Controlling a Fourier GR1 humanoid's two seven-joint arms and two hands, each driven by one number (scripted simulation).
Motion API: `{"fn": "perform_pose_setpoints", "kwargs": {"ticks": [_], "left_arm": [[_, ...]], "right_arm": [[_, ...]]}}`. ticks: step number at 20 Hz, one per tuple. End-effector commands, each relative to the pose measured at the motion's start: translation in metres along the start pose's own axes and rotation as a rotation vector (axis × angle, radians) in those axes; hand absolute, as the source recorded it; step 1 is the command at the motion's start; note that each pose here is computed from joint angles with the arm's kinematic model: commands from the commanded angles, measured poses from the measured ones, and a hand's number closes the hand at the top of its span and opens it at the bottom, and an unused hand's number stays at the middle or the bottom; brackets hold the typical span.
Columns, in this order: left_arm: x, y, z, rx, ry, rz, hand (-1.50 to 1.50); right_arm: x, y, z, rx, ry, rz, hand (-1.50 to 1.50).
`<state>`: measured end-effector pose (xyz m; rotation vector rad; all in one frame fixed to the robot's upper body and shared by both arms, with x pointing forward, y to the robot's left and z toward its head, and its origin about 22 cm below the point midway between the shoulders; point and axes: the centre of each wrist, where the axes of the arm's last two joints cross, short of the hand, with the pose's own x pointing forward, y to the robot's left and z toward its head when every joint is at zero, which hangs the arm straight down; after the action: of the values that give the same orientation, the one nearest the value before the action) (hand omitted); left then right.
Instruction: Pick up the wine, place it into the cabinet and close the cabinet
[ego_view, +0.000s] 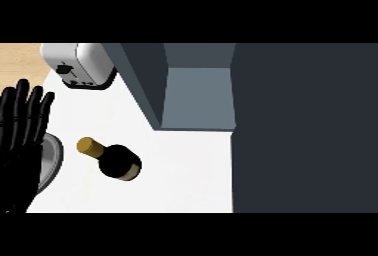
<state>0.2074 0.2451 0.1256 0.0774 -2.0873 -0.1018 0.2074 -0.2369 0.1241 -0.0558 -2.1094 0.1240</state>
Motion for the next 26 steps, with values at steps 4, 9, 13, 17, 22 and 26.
{"fn": "perform_pose_setpoints", "kwargs": {"ticks": [4, 9, 13, 17, 22, 26], "left_arm": [[0.015, -0.026, 0.029, -0.193, -0.028, 0.096, -1.50], [0.005, -0.065, 0.049, -0.281, 0.147, 0.431, -1.50], [0.026, -0.057, 0.047, -0.296, 0.168, 0.432, -1.50], [0.059, -0.071, 0.070, -0.293, 0.177, 0.451, -1.50], [0.069, -0.084, 0.055, -0.281, 0.165, 0.439, -1.50], [0.091, -0.082, 0.071, -0.275, 0.163, 0.460, -1.50]], "right_arm": [[0.011, -0.010, 0.026, 0.031, 0.023, -0.070, -1.50], [0.021, 0.007, 0.032, 0.209, 0.145, -0.162, -1.50], [0.048, -0.008, 0.044, 0.239, 0.146, -0.161, -1.50], [0.068, -0.012, 0.038, 0.227, 0.160, -0.151, -1.50], [0.078, 0.009, 0.033, 0.225, 0.154, -0.152, -1.50], [0.072, 0.004, 0.017, 0.223, 0.154, -0.173, -1.50]]}}
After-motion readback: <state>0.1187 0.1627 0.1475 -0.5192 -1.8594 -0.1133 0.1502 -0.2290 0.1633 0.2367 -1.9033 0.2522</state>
